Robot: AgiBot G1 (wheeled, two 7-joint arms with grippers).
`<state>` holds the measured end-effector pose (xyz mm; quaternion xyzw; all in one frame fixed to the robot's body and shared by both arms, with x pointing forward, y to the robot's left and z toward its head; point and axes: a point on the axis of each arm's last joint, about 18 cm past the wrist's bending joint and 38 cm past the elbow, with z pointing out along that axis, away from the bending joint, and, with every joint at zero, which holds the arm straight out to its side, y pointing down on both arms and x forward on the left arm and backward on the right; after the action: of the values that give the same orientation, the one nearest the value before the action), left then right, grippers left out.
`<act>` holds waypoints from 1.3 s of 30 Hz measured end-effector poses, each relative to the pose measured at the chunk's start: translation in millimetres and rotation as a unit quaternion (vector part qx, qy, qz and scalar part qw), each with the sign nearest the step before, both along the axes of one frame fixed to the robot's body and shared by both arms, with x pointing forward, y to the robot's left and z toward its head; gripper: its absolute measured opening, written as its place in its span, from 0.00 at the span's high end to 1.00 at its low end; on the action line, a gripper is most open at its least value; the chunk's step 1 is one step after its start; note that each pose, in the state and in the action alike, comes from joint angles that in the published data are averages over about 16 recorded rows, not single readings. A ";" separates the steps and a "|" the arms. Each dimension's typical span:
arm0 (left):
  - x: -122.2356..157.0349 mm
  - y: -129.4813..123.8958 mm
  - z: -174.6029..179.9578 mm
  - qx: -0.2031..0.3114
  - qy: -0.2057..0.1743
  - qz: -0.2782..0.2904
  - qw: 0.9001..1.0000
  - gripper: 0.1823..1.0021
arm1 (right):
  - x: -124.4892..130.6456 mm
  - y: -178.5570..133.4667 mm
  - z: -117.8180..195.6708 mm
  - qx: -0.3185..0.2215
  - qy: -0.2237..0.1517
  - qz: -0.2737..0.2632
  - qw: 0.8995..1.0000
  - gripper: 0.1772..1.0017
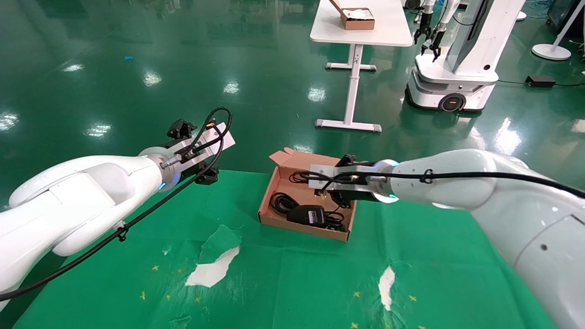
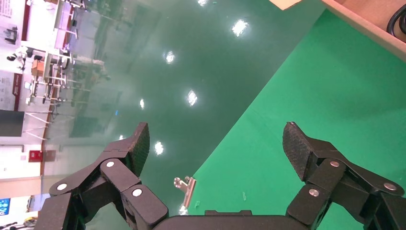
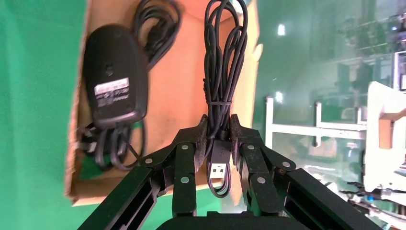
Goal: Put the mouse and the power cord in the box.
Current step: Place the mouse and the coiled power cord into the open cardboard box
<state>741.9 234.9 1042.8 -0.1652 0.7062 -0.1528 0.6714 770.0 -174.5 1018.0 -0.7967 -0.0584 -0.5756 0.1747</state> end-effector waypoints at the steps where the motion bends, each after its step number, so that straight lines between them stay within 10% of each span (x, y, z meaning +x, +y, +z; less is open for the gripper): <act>1: 0.0 0.0 0.0 0.000 0.000 0.000 1.000 0.00 | 0.7 -1.2 -1.5 0.001 0.001 -0.002 1.000 0.89; 27: 0.1 -0.2 -0.3 0.000 0.000 0.000 1.000 0.00 | -8.3 -4.3 -14.3 0.048 0.035 0.021 0.998 0.50; 39: 0.1 -0.2 -0.3 0.000 0.000 0.000 1.000 0.00 | -41.5 -21.5 -46.3 0.181 0.120 0.083 0.973 0.20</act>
<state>742.0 234.7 1042.5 -0.1650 0.7064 -0.1525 0.6712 728.5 -196.0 971.7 -0.8076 0.0023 -0.4601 0.3688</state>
